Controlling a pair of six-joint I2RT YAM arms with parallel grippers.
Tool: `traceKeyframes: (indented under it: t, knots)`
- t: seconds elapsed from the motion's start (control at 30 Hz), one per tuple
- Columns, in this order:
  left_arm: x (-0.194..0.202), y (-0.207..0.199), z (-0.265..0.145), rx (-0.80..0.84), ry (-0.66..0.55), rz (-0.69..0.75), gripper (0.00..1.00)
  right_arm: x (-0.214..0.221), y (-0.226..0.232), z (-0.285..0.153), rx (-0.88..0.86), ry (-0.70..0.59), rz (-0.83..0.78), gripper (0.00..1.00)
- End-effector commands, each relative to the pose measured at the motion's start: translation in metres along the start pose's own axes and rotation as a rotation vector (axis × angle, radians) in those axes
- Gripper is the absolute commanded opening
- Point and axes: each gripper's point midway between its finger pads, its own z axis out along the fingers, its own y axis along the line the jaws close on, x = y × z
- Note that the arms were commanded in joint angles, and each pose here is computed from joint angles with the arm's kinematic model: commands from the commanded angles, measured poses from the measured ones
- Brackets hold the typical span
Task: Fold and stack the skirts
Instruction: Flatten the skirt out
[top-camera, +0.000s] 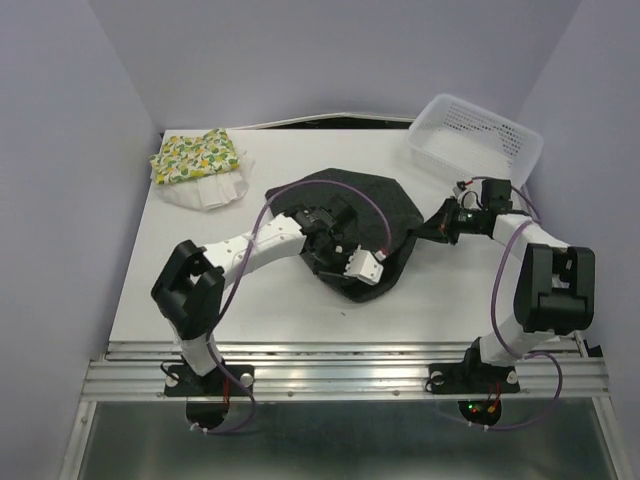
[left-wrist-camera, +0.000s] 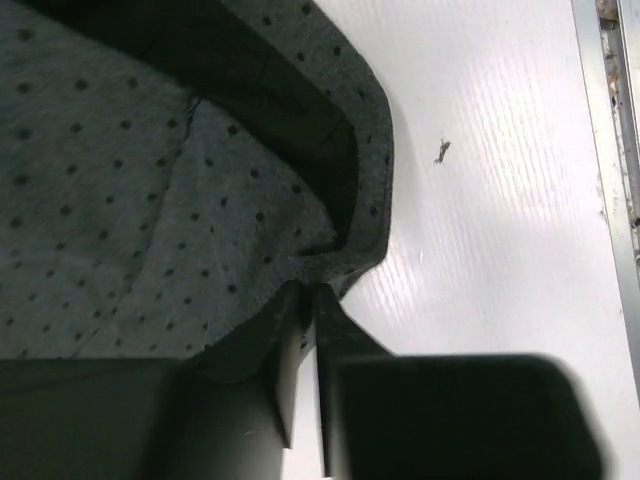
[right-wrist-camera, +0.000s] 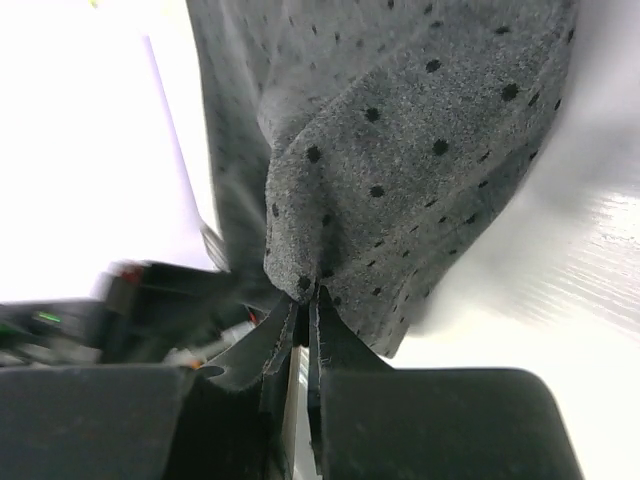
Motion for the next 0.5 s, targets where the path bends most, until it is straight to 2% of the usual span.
traceKeyframes:
  t: [0.0,0.03,0.07,0.1,0.17,0.23,0.27,0.33,0.4,0.47]
  knots:
    - [-0.025,0.034,0.006,-0.073,-0.043,0.032,0.31,-0.051,0.058,-0.02,-0.108,-0.233,-0.1,0.01]
    - [-0.026,0.041,0.004,-0.1,-0.048,0.007,0.38,-0.054,0.063,-0.021,-0.114,-0.251,-0.055,0.01]
    - [-0.023,0.048,-0.001,-0.134,-0.05,-0.046,0.58,-0.057,0.063,-0.022,-0.117,-0.272,-0.034,0.01]
    - [-0.023,0.054,-0.007,-0.167,-0.068,-0.058,0.74,-0.064,0.068,-0.023,-0.136,-0.304,-0.042,0.01]
    - [-0.017,0.052,-0.027,-0.229,-0.098,-0.114,0.99,-0.066,0.065,-0.02,-0.151,-0.32,0.043,0.01]
    - [-0.004,0.037,-0.031,-0.258,-0.107,-0.15,0.99,-0.072,0.062,-0.017,-0.16,-0.336,0.091,0.01]
    - [-0.01,0.033,-0.053,-0.32,-0.135,-0.127,0.99,-0.072,0.058,-0.015,-0.161,-0.334,0.114,0.01]
    - [-0.01,0.023,-0.064,-0.371,-0.161,-0.108,0.99,-0.076,0.056,-0.013,-0.169,-0.345,0.154,0.01]
    - [-0.006,0.004,-0.069,-0.382,-0.183,-0.118,0.98,-0.076,0.058,-0.013,-0.184,-0.354,0.168,0.01]
    - [-0.003,-0.008,-0.063,-0.345,-0.192,-0.151,0.93,-0.077,0.058,-0.014,-0.195,-0.373,0.183,0.01]
